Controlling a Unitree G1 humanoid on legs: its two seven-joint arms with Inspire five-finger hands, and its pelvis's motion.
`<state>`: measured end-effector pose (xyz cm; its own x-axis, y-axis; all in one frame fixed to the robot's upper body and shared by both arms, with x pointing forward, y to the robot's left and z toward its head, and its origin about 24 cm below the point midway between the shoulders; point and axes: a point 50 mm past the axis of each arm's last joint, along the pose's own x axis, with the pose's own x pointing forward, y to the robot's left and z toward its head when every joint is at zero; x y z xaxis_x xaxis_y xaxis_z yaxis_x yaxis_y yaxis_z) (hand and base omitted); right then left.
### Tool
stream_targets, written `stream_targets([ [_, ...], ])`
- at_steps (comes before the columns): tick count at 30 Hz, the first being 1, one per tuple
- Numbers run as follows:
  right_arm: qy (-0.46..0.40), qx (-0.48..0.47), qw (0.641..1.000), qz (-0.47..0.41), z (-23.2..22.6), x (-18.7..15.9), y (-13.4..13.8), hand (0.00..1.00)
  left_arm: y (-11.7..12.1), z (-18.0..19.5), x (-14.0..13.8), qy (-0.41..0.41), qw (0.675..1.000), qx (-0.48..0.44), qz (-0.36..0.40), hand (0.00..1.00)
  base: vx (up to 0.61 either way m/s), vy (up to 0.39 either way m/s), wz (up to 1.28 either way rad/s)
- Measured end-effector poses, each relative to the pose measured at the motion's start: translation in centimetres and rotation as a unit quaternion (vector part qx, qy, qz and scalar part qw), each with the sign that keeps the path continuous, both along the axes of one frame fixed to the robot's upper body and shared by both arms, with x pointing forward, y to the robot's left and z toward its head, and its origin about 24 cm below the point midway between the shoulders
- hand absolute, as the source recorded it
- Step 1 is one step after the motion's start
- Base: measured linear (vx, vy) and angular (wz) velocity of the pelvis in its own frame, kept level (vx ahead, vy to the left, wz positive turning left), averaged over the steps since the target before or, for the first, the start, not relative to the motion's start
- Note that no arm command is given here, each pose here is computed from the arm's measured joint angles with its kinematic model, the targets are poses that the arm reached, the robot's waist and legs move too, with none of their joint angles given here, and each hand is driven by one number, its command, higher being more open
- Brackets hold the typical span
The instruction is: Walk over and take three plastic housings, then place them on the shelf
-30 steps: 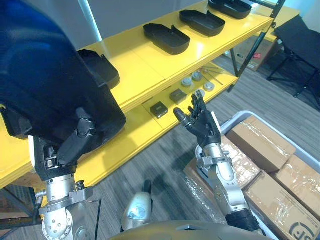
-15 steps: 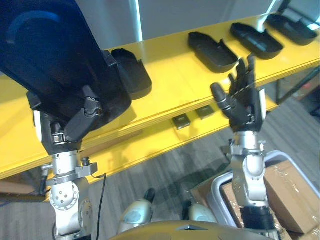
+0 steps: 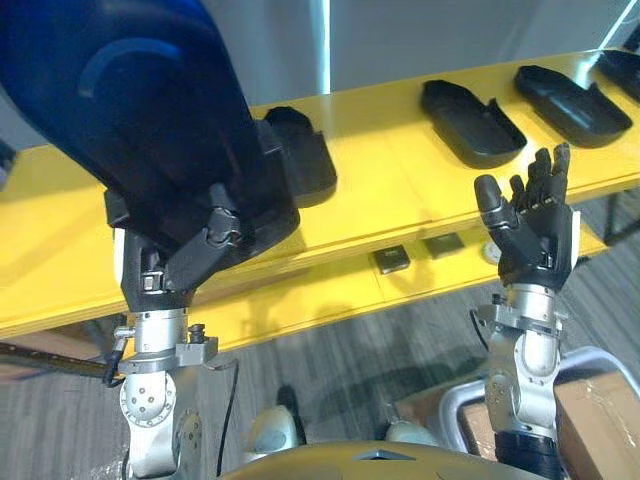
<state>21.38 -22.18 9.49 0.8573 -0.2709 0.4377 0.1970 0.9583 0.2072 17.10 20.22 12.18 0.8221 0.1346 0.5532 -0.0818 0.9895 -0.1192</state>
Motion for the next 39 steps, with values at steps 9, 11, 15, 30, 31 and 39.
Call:
stream_targets([
  [9, 0.016, 0.035, 0.999, 0.008, -1.2, -0.4, 1.3, 1.0, 0.1, -0.2, -0.2, 0.004, 1.0, -0.012, 0.01, 0.0, -0.01, 0.028, 0.03],
  [11, 0.016, 0.035, 0.999, 0.015, -1.3, -0.4, 1.6, 1.0, 0.1, -0.3, -0.1, 0.007, 1.0, -0.016, 0.012, 0.0, 0.0, 0.0, 0.0],
  [15, 0.02, 0.036, 0.999, 0.031, -1.5, -0.2, 2.1, 1.0, 0.3, -0.8, -0.5, 0.027, 0.999, -0.028, 0.03, 0.0, 0.0, 0.004, 0.04],
  [30, 0.008, 0.064, 0.994, 0.092, -1.7, 2.2, 4.5, 1.0, 0.1, -2.6, -0.7, 0.063, 0.991, -0.111, 0.044, 0.0, -0.04, 0.166, 0.22],
  [31, 0.012, 0.075, 0.992, 0.098, -2.0, 2.2, 5.1, 1.0, 0.1, -2.5, -0.7, 0.062, 0.992, -0.103, 0.043, 0.0, 0.07, 0.375, -0.03],
  [39, 0.04, 0.096, 0.988, 0.114, -3.1, 2.0, 7.2, 1.0, 1.0, -2.8, 0.1, 0.093, 0.994, -0.05, 0.028, 0.0, 0.05, 0.303, -0.02],
])
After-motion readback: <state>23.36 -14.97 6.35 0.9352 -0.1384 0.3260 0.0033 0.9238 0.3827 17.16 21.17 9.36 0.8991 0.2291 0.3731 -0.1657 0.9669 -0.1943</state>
